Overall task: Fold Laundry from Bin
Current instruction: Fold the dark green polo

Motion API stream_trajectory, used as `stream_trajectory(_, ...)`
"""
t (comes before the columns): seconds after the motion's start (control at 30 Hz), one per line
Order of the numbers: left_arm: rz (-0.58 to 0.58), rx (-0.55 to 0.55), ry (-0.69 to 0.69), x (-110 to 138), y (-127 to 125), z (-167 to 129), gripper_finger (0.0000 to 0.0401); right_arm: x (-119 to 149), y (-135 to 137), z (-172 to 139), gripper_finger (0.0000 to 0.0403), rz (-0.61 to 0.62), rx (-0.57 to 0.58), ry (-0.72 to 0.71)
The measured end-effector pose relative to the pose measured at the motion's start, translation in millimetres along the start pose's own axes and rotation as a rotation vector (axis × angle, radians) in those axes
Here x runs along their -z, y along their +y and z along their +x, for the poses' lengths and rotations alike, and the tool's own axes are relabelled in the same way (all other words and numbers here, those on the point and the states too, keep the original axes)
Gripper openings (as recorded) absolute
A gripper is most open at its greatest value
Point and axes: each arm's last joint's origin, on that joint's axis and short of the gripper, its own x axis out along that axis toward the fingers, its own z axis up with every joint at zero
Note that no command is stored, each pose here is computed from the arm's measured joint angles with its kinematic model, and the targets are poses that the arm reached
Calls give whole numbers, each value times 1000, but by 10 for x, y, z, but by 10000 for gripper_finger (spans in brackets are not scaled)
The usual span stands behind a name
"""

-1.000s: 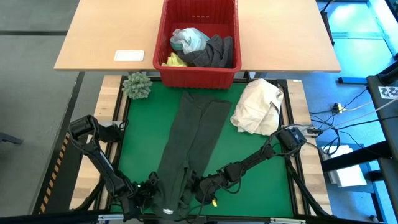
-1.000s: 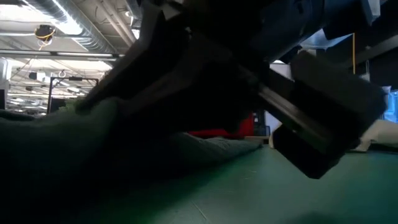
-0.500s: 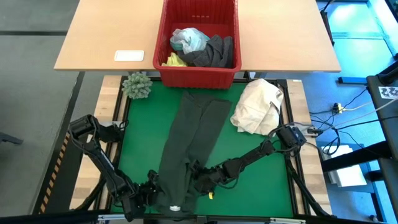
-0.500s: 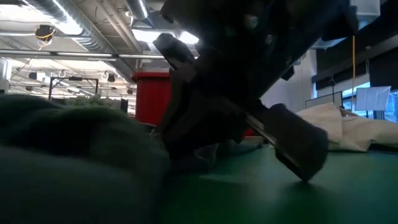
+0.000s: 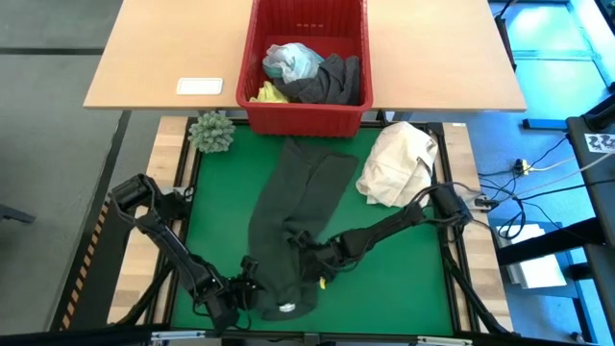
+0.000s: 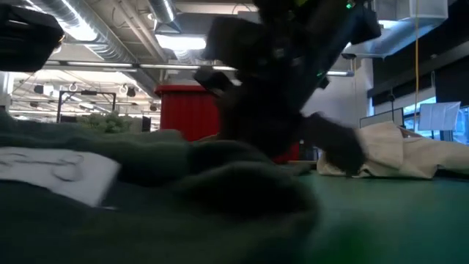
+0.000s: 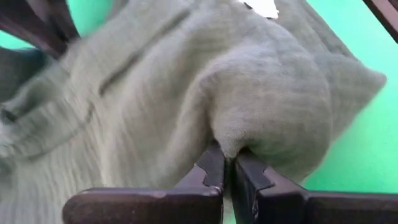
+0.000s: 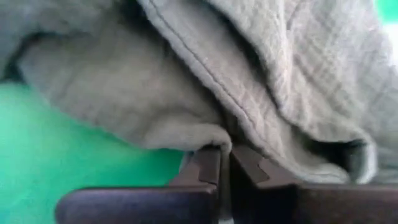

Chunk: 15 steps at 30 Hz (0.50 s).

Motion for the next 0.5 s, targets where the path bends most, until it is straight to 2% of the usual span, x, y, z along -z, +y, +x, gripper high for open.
stream_trajectory(0.27,1,32,17,-3,14,14,0,-82,177,-325,95,115,-107,30)
stream_trajectory(0.37,1,36,19,-3,13,14,0,-118,322,-362,136,121,-141,57)
stream_trajectory(0.5,0,37,18,-3,13,13,0,-206,515,-416,186,102,-123,66)
